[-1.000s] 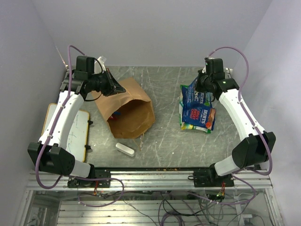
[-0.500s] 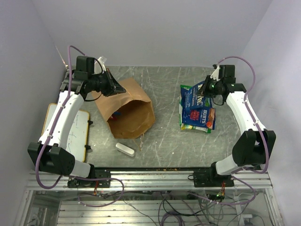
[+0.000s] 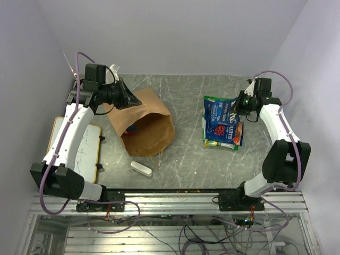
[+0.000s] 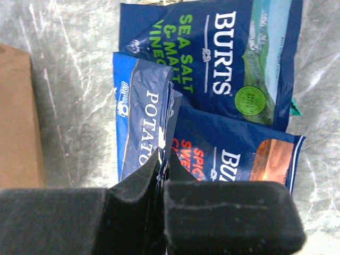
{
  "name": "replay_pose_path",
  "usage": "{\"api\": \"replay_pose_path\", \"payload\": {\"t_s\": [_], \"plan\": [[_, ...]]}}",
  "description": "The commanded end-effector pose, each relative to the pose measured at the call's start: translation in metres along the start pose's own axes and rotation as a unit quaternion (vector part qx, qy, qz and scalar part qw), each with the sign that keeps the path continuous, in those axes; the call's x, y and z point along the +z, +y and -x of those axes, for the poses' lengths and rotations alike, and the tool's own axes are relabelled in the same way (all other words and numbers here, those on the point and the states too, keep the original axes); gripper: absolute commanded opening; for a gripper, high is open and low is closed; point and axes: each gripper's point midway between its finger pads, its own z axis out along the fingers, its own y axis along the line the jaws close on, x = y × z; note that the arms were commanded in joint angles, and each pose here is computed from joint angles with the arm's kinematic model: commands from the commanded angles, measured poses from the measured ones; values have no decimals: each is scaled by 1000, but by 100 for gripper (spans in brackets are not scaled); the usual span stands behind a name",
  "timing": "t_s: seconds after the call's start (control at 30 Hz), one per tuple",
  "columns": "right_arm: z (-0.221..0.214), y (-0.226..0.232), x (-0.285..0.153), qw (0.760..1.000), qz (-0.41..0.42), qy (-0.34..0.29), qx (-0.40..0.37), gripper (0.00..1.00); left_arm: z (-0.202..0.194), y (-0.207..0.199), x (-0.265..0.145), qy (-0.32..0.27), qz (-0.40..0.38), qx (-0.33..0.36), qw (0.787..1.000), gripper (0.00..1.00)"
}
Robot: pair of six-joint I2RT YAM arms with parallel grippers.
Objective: Take the snacks out of the paper bag
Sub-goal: Place the snack at the center of the board.
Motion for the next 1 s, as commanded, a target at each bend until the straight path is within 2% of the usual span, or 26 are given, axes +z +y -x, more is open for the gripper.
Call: {"api": "replay_pose_path", "payload": {"t_s": [0.0, 0.5, 0.77, 0.97], "plan": [[3, -19, 8, 999, -32, 1, -6, 0, -1, -5, -10, -11, -15, 5, 1000, 7], [-15, -69, 42, 993, -113, 41, -15, 2, 5, -10, -7, -15, -22, 3, 1000, 7], [-19, -72, 52, 992, -109, 55, -14, 4, 1, -8, -8, -13, -21, -4, 1000, 7], [-16, -71, 46, 992, -114, 48, -19, 14, -4, -7, -11, -12, -23, -6, 1000, 7]]}}
